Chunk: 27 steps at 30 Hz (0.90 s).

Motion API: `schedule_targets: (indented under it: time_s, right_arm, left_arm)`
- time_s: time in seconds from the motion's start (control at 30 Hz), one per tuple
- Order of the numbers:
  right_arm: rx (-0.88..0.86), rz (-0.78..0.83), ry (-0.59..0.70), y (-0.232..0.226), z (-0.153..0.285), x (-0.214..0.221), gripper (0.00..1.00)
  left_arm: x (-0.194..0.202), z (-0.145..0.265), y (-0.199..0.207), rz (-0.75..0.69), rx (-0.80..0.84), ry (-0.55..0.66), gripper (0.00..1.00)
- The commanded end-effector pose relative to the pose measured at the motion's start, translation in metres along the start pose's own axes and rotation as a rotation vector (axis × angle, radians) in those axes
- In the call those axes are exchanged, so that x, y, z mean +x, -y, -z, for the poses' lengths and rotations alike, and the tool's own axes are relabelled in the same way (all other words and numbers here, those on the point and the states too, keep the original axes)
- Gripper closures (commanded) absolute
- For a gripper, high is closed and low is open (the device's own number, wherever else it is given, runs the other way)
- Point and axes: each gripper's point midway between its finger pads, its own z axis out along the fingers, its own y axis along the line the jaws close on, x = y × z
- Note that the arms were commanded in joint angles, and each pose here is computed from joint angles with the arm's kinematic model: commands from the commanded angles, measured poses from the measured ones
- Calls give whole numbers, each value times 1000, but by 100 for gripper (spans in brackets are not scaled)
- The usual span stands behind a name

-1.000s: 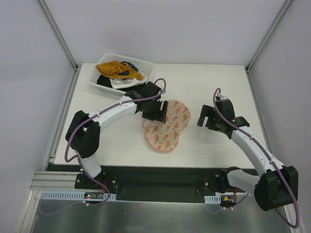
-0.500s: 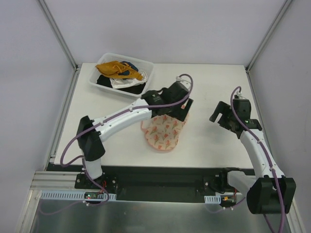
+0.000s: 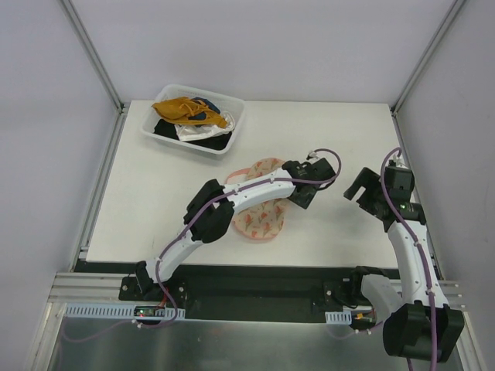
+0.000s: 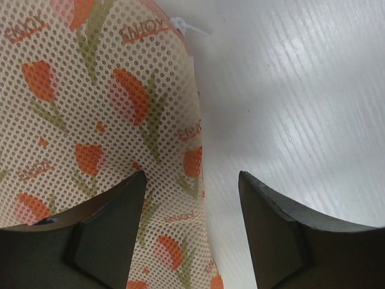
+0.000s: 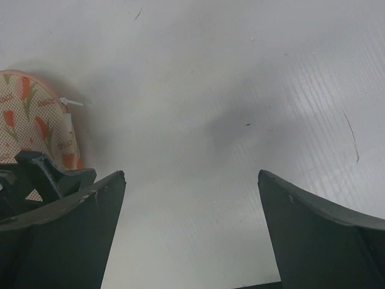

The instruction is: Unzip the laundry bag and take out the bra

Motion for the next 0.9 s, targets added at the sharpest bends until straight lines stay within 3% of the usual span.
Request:
schedule_targets:
  time_s: [0.0,0.1,0.13,0.17,0.27,0.33,0.37,0.43,0.47,0.53,0.57,0.6,0.67,0.7,0.77,0.83,0.87]
  right_arm:
    - [-23,-9,8,-3,5,-2,4]
    - [-30,-13,10,-5,7,-3,4]
    - [-32,-15,14,-5,7,-4,4]
    - [-31,-13,16,-5,8,-4,4]
    - [-30,-11,22,-4,10,-4,4]
    - [-31,-14,26,-5,11,-5,4]
    - [-31,-12,26,-5,11,-5,4]
    - [-28,-11,23,-4,10,-5,4]
    - [-27,-12,27,-4,11,-6,4]
    - [-24,-6,23,-3,10,-5,4]
    - [-27,-5,22,-4,10,-5,4]
    - [-28,-5,18,-4,9,-4,4]
    - [-33,-7,2,-5,7,-1,4]
    - [-37,-9,5,-6,6,-2,4]
    - [-49,-4,-7,-7,5,0,4]
    - [-59,3,-12,-8,5,1,4]
    - [-70,13,-17,-10,5,2,4]
  left_arm:
    - [-20,4,-10,15,-53,46,39]
    - [-17,-7,-20,-3,-87,31,61]
    - [-17,-7,-24,-13,-100,34,88]
    - [-13,-9,-30,-43,-113,18,100]
    - [-2,-8,-42,-155,-95,-19,100]
    - [-7,8,-35,-217,-8,21,100]
    - [18,4,-31,-305,65,-34,100]
    - [11,34,-26,-333,156,62,100]
    - [39,29,-31,-379,182,22,100]
    - [33,62,-36,-365,218,118,100]
    - [51,61,-43,-369,216,92,100]
    - [47,78,-46,-354,228,128,98]
    - [58,85,-49,-340,245,119,82]
    - [58,93,-48,-331,262,132,55]
    - [64,100,-47,-319,270,129,35]
    - [63,109,-45,-293,278,145,22]
    - [63,112,-42,-284,279,151,21]
